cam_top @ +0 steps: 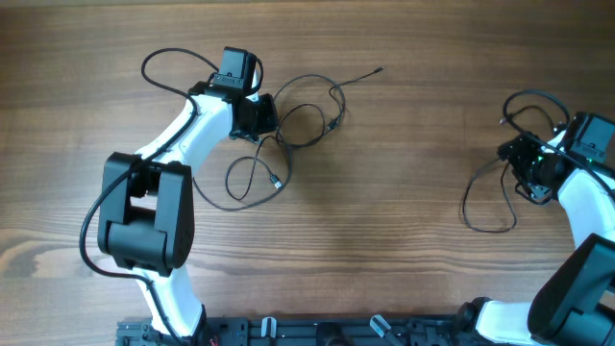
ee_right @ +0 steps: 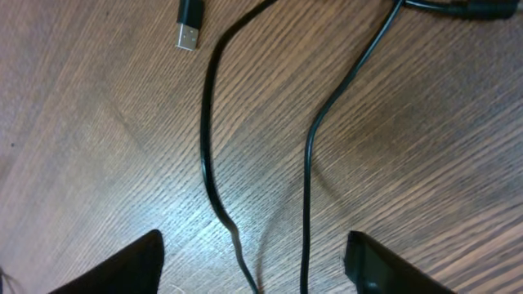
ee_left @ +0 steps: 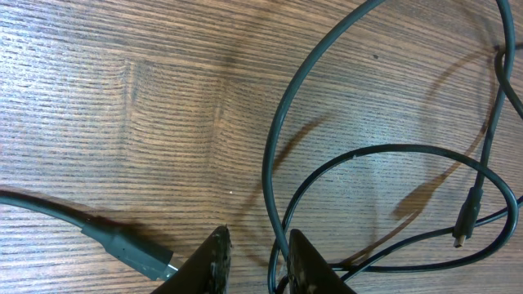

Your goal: Untangle cables

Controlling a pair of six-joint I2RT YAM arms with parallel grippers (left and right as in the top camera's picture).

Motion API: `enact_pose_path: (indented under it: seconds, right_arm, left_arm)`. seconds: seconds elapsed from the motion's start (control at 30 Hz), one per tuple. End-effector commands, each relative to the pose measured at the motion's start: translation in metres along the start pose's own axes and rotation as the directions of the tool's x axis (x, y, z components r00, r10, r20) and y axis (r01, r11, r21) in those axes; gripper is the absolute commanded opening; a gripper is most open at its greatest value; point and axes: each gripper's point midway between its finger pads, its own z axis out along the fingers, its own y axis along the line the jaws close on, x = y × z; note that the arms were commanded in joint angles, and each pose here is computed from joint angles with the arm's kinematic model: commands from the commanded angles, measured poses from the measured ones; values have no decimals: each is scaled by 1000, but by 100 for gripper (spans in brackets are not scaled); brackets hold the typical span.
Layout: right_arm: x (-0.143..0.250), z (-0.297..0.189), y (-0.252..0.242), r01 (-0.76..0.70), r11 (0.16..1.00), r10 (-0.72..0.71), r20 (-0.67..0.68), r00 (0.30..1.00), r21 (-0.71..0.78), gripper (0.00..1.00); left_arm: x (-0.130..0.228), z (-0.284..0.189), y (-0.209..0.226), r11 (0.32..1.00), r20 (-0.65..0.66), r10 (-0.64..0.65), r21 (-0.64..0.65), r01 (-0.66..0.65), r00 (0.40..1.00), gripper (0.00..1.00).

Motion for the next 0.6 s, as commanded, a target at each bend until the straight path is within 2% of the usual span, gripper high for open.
enact_pose_path:
  seconds: [0.0, 0.1, 0.23, 0.33, 0.4, 0.57]
  right_arm:
    - [6, 0, -2, 2, 1000, -1, -14, 1000, 15, 78]
    - [10, 1, -4, 1, 1000, 0, -30, 1000, 22, 78]
    - [20, 3, -8, 50, 992, -46, -37, 998, 115, 82]
    - [16, 2, -11, 148, 946, -165, 35, 986, 290, 85]
    - [13, 0, -9, 177, 919, -213, 67, 975, 352, 88]
    - [16, 8, -7, 195, 910, -232, 59, 971, 366, 93]
  left_arm:
    - [2, 6, 5, 1000, -8, -9, -15, 9, 1000, 25]
    - [2, 6, 5, 1000, -8, -9, -15, 9, 1000, 26]
    - [5, 5, 6, 1000, -17, -10, -20, 10, 1000, 29]
    - [4, 5, 5, 1000, -14, -10, -18, 10, 1000, 29]
    - [3, 5, 5, 1000, -12, -14, -17, 14, 1000, 30]
    - [7, 5, 7, 1000, -26, -16, -24, 15, 1000, 30]
